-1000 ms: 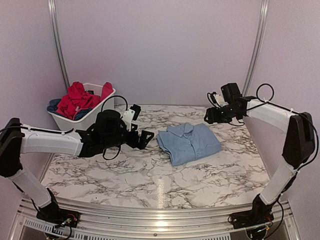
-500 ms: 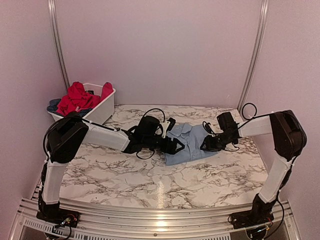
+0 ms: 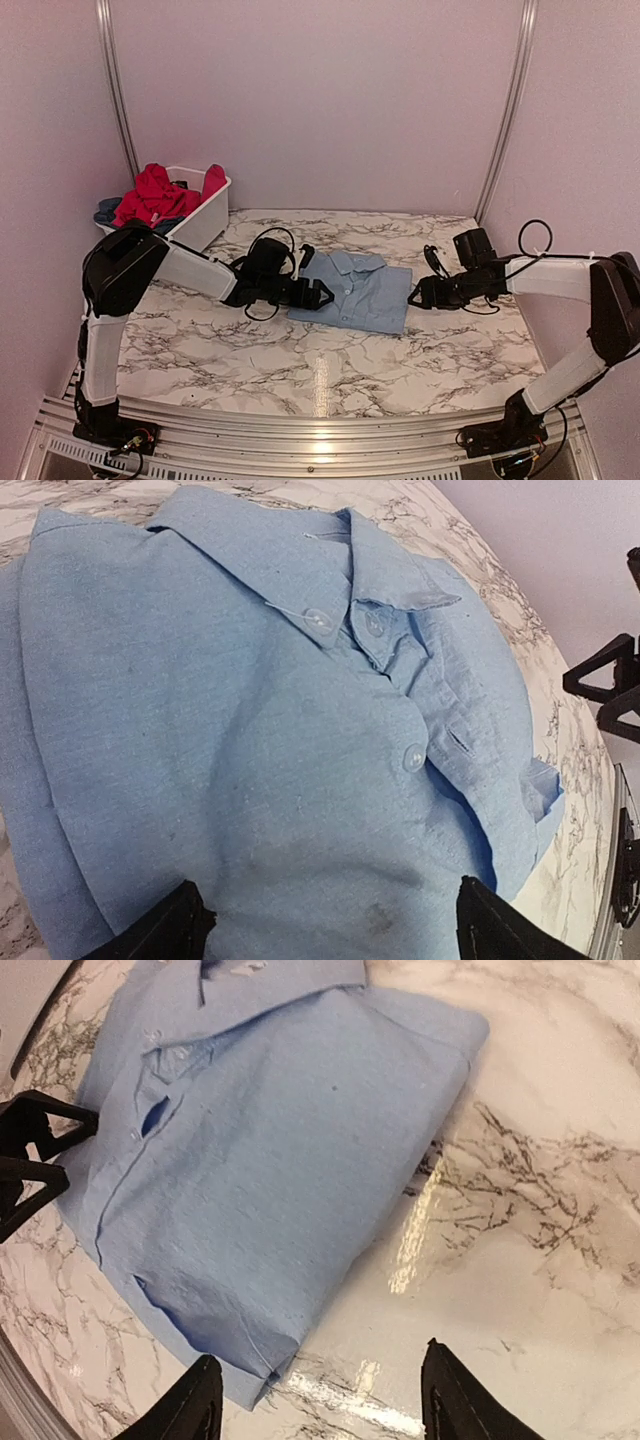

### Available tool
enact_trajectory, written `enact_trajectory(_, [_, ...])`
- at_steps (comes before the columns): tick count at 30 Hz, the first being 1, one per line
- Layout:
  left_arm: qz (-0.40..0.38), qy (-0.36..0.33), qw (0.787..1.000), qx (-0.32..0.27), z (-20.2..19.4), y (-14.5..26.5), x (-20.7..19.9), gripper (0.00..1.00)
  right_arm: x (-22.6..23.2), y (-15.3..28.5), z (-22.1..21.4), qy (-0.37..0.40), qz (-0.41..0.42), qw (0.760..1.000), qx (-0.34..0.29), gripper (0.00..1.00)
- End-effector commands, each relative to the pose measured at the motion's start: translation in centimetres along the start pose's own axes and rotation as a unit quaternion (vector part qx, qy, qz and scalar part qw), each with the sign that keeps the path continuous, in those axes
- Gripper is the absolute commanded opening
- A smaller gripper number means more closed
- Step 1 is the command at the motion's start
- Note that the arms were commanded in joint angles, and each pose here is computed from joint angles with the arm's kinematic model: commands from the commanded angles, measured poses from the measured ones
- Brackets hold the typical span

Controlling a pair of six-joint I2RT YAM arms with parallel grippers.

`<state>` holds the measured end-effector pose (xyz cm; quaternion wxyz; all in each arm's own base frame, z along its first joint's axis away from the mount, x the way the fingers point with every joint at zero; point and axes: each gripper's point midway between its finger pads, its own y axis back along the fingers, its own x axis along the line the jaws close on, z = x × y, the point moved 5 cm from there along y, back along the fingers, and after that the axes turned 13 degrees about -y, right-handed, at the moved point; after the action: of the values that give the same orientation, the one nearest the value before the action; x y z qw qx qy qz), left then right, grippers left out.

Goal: Fold and stack the mixed laundry pile
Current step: Smooth out the square-folded shirt at the center of the board.

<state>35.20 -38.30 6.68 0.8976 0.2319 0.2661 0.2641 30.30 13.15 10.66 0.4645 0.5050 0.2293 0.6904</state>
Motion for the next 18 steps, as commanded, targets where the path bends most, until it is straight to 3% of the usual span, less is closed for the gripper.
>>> enact_trajectory(1, [0.029,0.007,0.999,0.045,-1.4,1.9,0.4,0.91,3.1,3.3,2.9,0.015,0.037,0.998,-0.054,0.65])
enact_trajectory(6, [0.022,0.004,0.999,0.023,0.6,3.0,-0.5,0.99,4.3,2.3,0.0,-0.004,0.131,0.991,-0.019,0.64])
enact_trajectory(18, [0.025,0.005,0.999,0.036,-0.3,2.2,-0.2,0.99,3.0,-1.6,-4.2,-0.007,0.142,0.990,0.017,0.65])
